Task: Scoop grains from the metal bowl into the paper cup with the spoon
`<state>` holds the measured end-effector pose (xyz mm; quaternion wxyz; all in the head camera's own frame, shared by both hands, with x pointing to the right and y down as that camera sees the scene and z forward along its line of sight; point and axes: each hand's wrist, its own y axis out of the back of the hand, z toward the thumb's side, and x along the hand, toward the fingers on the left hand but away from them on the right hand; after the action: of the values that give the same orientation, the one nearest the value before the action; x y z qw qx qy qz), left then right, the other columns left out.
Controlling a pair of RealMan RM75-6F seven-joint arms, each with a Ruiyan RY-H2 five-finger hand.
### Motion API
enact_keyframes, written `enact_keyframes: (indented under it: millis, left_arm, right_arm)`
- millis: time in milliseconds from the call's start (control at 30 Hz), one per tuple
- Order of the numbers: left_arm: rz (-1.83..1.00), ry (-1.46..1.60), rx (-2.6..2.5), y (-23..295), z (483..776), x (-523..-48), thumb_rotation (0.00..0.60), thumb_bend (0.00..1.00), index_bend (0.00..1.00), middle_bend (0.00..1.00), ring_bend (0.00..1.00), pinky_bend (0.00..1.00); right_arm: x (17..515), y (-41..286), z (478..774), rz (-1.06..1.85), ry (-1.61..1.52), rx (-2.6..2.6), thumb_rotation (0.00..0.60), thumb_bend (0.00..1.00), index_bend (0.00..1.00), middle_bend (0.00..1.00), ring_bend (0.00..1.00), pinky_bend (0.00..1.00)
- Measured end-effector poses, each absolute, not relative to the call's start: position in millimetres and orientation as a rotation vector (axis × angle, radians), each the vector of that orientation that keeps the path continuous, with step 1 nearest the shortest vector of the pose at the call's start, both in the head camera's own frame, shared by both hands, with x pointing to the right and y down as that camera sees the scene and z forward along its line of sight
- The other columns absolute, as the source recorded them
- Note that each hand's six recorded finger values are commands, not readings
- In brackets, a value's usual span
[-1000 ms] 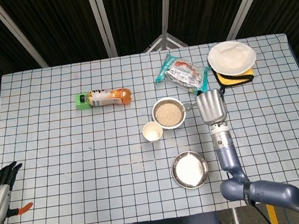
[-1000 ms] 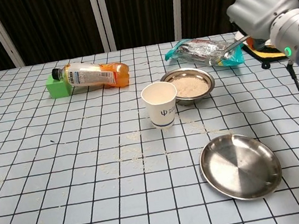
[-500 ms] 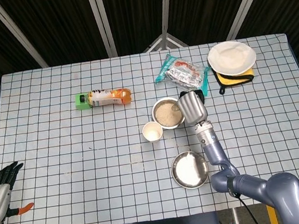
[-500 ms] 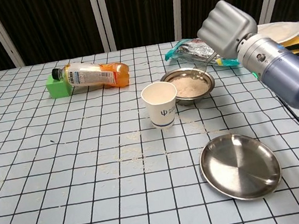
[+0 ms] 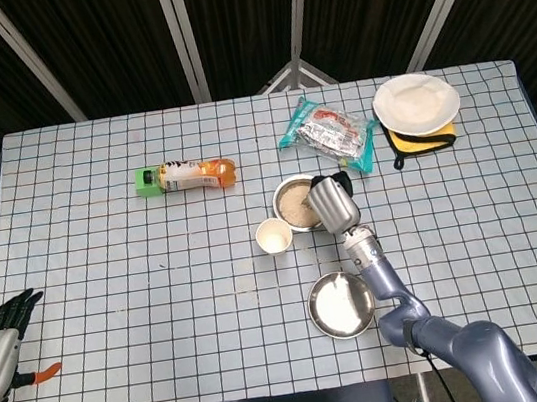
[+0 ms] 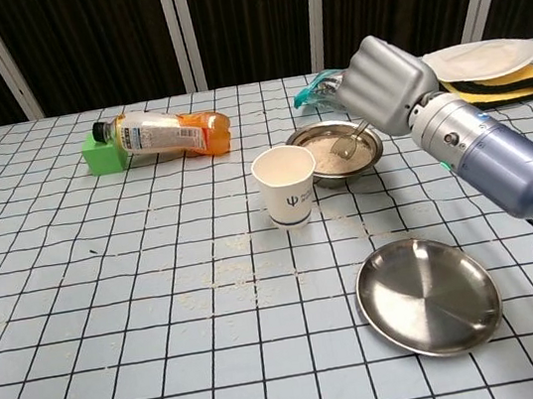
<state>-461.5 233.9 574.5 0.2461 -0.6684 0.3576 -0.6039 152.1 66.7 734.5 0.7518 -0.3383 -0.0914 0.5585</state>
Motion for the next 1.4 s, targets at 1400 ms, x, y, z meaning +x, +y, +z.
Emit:
enact_keyframes:
  millis: [1400]
  left_arm:
    - [-1.657,0.98,-1.84,235,576,-460,0.6,0.0,0.0,0.0,0.0,0.0]
  right_arm:
    - [167,57,720,1.675,-0.679,-1.308,0.6,0.69,0.69,0.91,0.98,1.0]
